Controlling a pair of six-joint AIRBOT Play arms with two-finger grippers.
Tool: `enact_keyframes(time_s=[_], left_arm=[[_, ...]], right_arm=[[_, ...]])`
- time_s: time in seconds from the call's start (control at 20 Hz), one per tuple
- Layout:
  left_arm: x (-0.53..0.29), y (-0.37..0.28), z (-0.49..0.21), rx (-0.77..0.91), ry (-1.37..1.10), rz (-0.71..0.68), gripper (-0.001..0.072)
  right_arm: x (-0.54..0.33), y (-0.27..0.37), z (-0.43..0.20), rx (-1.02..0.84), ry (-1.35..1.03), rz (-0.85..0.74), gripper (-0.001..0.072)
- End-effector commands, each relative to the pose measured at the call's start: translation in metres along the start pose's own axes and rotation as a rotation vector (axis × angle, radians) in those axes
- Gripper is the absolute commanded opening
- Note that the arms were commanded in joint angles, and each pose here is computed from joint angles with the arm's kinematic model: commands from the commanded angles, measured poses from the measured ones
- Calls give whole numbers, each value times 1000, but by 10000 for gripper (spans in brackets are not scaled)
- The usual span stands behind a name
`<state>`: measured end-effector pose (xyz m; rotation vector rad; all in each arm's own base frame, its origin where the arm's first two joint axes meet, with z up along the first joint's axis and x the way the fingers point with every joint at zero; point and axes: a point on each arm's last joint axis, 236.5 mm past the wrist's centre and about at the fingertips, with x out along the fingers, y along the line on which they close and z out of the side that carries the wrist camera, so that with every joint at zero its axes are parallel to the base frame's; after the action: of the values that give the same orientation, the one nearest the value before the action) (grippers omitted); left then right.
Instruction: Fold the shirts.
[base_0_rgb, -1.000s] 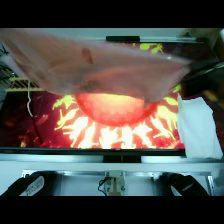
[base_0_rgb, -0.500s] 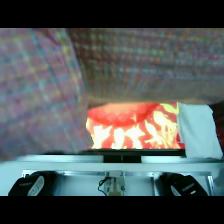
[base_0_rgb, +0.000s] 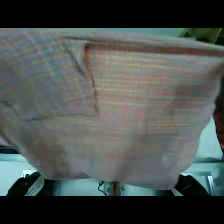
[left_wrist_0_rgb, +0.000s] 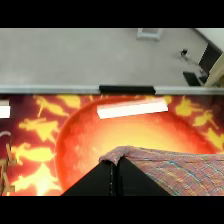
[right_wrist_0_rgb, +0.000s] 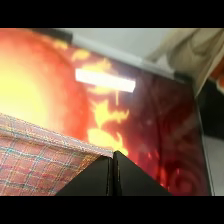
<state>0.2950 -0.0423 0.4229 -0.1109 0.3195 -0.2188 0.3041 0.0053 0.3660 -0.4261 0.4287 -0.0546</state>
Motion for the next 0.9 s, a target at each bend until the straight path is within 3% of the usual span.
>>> enact_keyframes(time_s=[0.0,0.15,0.4,0.65,0.85], left_arm=[[79,38,-65,-33,252,18,23],[152,66,-111,-87,377,15,23],[291,83,-190,-153,463,-2,24],[386,98,-256,-198,438,40,24],[395,94,-314,-213,584,16,24]], right_arm=[[87,36,-29,-37,197,27,48],[187,70,-62,72,300,131,48],[323,131,-91,177,244,238,48],[386,175,-153,214,330,274,48],[391,198,-196,225,462,315,48]])
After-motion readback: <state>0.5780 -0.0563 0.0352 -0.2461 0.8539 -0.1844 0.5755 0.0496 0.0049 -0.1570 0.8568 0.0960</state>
